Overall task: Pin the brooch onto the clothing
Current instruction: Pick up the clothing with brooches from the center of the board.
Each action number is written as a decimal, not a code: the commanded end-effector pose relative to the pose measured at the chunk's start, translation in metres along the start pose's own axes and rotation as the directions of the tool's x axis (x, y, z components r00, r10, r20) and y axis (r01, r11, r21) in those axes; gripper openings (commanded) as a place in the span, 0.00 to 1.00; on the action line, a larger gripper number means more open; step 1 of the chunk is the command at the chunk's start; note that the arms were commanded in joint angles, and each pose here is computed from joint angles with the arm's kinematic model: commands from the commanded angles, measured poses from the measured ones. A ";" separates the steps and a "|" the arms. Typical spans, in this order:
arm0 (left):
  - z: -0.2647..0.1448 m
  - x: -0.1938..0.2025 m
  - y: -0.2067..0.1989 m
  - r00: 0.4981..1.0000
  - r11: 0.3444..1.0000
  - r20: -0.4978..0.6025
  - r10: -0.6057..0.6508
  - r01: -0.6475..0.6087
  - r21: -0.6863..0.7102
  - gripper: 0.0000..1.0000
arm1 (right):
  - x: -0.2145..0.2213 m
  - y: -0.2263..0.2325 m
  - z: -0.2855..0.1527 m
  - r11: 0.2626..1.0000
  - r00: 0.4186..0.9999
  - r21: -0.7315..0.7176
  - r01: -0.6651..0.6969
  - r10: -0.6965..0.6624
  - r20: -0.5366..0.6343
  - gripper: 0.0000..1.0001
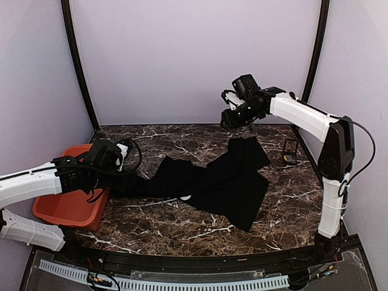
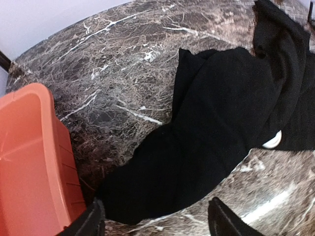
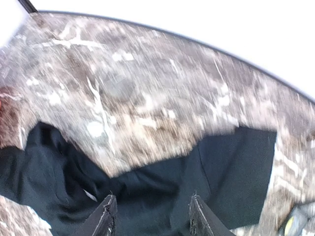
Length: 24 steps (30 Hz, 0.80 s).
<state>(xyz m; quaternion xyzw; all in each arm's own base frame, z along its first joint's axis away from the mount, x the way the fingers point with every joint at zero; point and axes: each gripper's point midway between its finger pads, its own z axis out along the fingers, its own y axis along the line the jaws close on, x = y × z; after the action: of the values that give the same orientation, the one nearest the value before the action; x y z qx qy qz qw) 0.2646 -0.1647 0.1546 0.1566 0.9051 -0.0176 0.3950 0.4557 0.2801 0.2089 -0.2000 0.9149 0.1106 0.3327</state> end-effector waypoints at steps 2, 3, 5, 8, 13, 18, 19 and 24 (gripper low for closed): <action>-0.017 -0.024 -0.016 0.996 0.992 0.094 -0.007 -0.005 0.124 0.87 | 0.037 -0.001 0.063 1.000 0.984 -0.010 0.028 -0.030 -0.176 0.49; -0.021 -0.039 -0.020 0.992 0.990 0.127 0.016 -0.033 0.137 0.92 | 0.043 -0.003 0.070 1.000 0.981 -0.003 0.018 -0.018 -0.192 0.49; -0.016 -0.062 -0.032 0.988 0.984 0.133 0.084 -0.103 0.143 0.97 | 0.055 -0.013 0.079 0.999 0.974 0.031 -0.013 0.020 -0.224 0.49; 0.018 -0.082 -0.052 0.986 0.971 0.063 0.151 -0.160 0.178 0.99 | 0.075 -0.033 0.083 0.994 0.962 0.092 -0.061 0.083 -0.260 0.49; 0.046 -0.141 -0.097 0.987 0.890 0.063 0.147 -0.160 0.427 0.99 | 0.099 -0.061 0.068 0.982 0.953 0.159 -0.099 0.140 -0.268 0.49; 0.093 -0.151 -0.133 0.974 0.792 0.002 0.227 -0.186 0.581 0.99 | 0.124 -0.076 0.062 0.976 0.943 0.178 -0.125 0.173 -0.285 0.49; 0.107 -0.140 -0.138 0.969 0.782 -0.037 0.244 -0.174 0.598 0.99 | 0.129 -0.077 0.062 0.976 0.941 0.179 -0.127 0.176 -0.290 0.49; 0.132 -0.131 -0.145 0.965 0.743 -0.084 0.248 -0.134 0.656 0.97 | 0.146 -0.084 0.061 0.972 0.931 0.188 -0.143 0.197 -0.307 0.49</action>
<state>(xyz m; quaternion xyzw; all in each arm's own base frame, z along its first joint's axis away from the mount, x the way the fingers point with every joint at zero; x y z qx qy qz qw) 0.4161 -0.3532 0.1512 0.3492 0.8618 -0.2232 0.2925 0.4254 0.1881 0.0638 -0.1206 0.9771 0.0284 0.1730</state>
